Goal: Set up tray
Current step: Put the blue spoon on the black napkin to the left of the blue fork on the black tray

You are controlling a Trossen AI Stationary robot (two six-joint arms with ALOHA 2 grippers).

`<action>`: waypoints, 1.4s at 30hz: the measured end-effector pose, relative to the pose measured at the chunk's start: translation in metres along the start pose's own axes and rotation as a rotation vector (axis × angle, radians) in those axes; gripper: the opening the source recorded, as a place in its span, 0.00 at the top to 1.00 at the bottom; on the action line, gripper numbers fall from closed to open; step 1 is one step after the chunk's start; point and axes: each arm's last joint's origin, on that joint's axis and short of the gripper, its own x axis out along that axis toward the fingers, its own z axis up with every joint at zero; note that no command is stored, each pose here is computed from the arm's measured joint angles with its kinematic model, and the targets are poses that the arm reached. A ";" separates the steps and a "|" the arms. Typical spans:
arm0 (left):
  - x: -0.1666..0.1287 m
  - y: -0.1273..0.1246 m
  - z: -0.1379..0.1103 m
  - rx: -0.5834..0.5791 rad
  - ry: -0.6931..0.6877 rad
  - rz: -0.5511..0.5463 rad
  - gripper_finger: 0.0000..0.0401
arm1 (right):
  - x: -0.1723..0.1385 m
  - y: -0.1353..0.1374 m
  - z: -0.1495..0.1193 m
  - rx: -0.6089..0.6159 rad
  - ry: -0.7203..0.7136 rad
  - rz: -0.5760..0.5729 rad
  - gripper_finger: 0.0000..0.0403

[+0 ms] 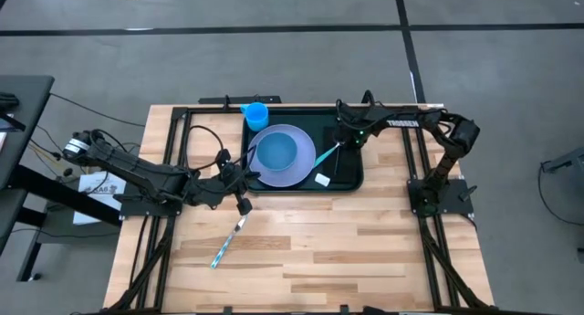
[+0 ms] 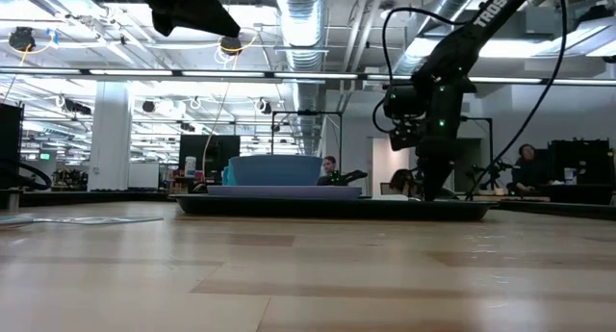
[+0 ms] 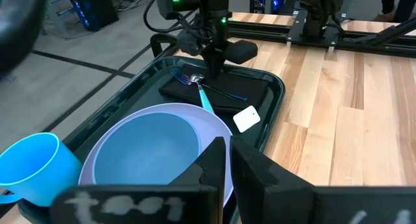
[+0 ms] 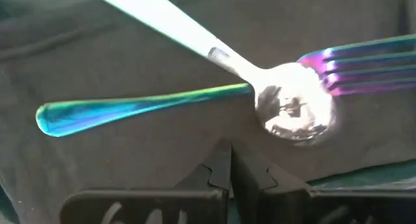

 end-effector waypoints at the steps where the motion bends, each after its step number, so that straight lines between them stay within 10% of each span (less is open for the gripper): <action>1: 0.000 0.000 0.000 0.000 0.000 0.000 0.97 | -0.002 0.000 0.002 -0.001 -0.005 -0.002 1.00; 9: 0.000 0.000 0.000 0.004 0.004 0.000 0.97 | -0.011 0.003 0.014 -0.034 -0.028 -0.026 0.96; 26: 0.000 0.000 0.000 0.003 0.003 0.000 0.97 | -0.012 0.010 0.021 -0.120 -0.005 -0.189 0.44; 42: 0.000 -0.001 0.000 0.002 0.012 -0.031 0.97 | -0.011 0.021 0.027 -0.222 -0.003 -0.237 0.43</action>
